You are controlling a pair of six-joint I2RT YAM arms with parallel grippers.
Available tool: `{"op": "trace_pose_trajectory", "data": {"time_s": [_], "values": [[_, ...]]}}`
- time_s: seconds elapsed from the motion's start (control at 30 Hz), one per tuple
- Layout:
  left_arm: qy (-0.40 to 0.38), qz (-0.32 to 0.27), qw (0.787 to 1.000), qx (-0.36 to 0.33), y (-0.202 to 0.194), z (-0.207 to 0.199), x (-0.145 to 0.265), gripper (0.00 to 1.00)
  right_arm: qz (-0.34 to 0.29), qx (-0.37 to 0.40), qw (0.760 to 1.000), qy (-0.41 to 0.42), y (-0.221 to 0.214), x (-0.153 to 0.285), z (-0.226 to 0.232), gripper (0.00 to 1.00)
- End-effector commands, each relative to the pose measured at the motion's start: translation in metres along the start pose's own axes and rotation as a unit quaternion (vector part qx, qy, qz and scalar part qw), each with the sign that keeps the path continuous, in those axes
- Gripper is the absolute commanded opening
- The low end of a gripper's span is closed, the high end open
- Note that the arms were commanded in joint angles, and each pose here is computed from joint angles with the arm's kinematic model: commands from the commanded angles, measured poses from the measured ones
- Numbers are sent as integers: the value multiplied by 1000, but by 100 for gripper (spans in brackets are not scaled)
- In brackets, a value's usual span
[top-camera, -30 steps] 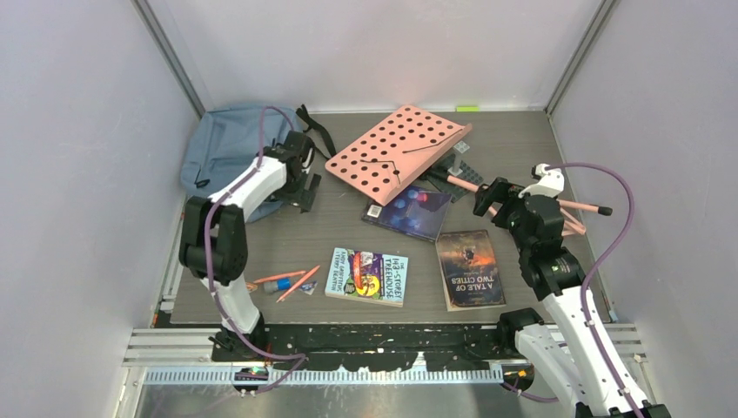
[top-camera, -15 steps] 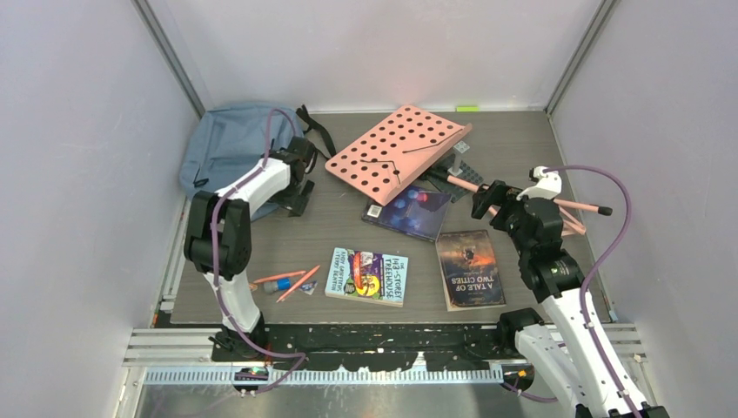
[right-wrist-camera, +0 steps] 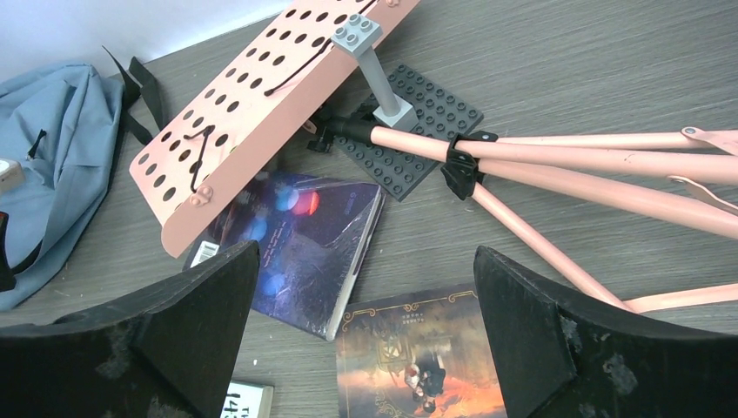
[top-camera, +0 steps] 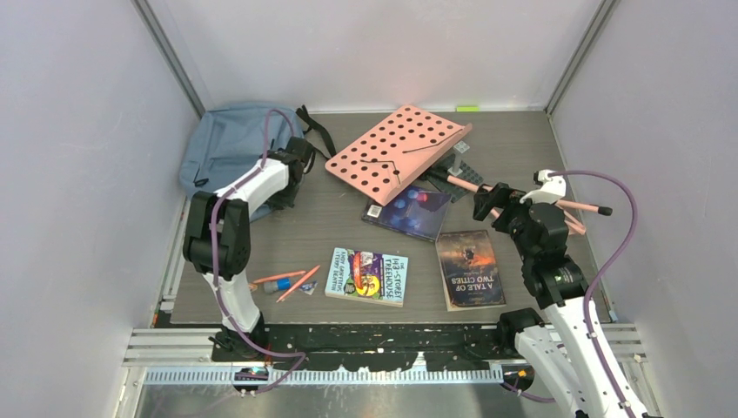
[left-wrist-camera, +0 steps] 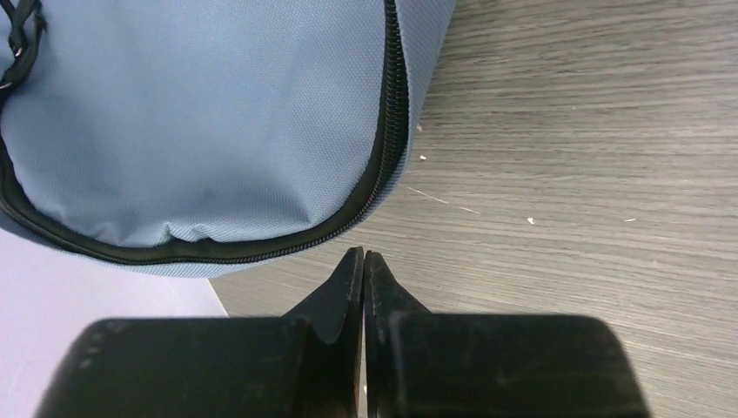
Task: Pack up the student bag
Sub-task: Move the student bag to the center of the board.
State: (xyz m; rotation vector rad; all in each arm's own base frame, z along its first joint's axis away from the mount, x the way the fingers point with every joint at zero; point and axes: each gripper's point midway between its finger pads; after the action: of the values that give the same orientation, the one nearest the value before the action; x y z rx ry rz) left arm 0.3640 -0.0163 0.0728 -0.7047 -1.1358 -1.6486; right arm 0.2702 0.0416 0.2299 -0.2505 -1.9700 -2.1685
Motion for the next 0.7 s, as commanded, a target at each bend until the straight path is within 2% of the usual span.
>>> {"op": "trace_pose_trajectory", "data": {"time_s": [0.0,0.03,0.07,0.13,0.2,0.3,0.37,0.53,0.6,0.67], "values": [[-24,-32,999,23,17,1,18,0,-15,-8,1000,8,9,0,3,100],[-26,-40,999,25,20,1,21,0,-16,-8,1000,8,9,0,3,100],[-28,-51,998,26,25,1,25,6,-16,-8,1000,9,9,0,4,100],[-41,-71,996,20,35,-1,29,26,-17,-7,1000,9,9,-1,4,100],[-40,-80,996,2,42,-1,27,54,-15,-7,1000,7,8,-1,3,100],[-17,-76,997,-12,45,2,19,72,-13,-6,1000,6,8,-2,3,100],[-15,-74,997,-23,44,1,12,77,-15,-7,1000,7,9,-2,3,100],[2,-37,999,-35,39,-2,-14,79,-10,-6,1000,10,8,-5,5,100],[6,-12,999,-42,33,-6,-27,75,-7,-5,1000,11,6,-7,5,100],[13,8,999,-50,27,-8,-35,67,-6,-5,1000,11,6,-7,5,100]]}}
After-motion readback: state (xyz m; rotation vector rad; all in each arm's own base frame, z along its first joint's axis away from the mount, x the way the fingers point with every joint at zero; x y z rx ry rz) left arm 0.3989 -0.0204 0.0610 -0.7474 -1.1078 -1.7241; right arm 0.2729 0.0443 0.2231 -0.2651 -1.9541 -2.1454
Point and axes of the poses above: each gripper's point midway between its finger pads, its own x axis back along the fingers, its own z axis along the line the jaws close on, y = z × x, and after that the axes turned 15 degrees about x, right-handed
